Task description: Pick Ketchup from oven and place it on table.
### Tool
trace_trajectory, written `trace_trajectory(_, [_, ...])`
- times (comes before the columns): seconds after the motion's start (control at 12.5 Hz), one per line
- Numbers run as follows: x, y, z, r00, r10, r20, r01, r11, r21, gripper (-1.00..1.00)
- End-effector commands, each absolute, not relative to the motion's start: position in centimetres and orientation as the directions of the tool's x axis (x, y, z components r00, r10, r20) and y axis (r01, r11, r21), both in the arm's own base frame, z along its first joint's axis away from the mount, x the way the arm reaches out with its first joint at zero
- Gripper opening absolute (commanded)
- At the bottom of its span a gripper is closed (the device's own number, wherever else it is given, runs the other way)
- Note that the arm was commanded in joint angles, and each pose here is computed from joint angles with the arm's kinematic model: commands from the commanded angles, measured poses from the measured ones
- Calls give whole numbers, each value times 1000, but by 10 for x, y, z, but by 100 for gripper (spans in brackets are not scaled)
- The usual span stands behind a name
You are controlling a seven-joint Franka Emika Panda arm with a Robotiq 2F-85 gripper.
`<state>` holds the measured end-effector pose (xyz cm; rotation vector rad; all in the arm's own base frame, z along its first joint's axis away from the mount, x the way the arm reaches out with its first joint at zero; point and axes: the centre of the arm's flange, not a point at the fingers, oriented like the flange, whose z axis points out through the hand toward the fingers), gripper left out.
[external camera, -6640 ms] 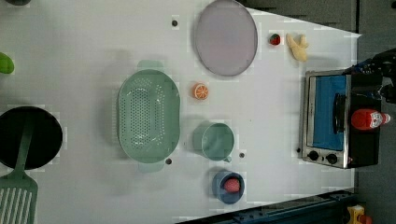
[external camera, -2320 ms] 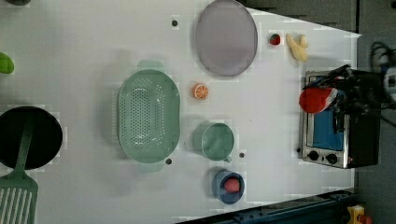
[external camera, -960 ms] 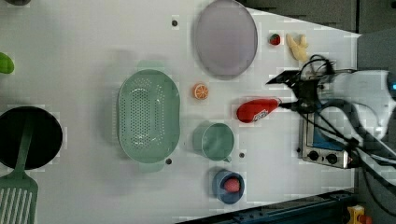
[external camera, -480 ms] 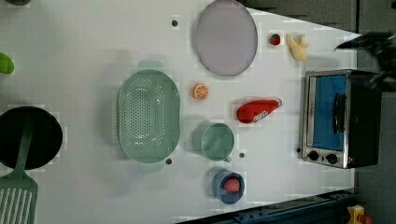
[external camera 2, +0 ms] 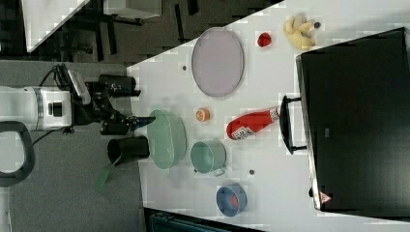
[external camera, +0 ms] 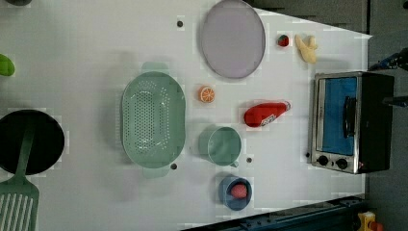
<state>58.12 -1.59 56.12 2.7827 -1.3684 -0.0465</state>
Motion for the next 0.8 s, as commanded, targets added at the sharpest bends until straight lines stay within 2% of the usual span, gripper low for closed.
trace_trajectory(0.08, [575, -30, 578, 566, -824, -29, -823, -567, 39, 100])
trace_trajectory(0.8, [575, -27, 574, 569, -822, -33, -820, -570, 44, 100])
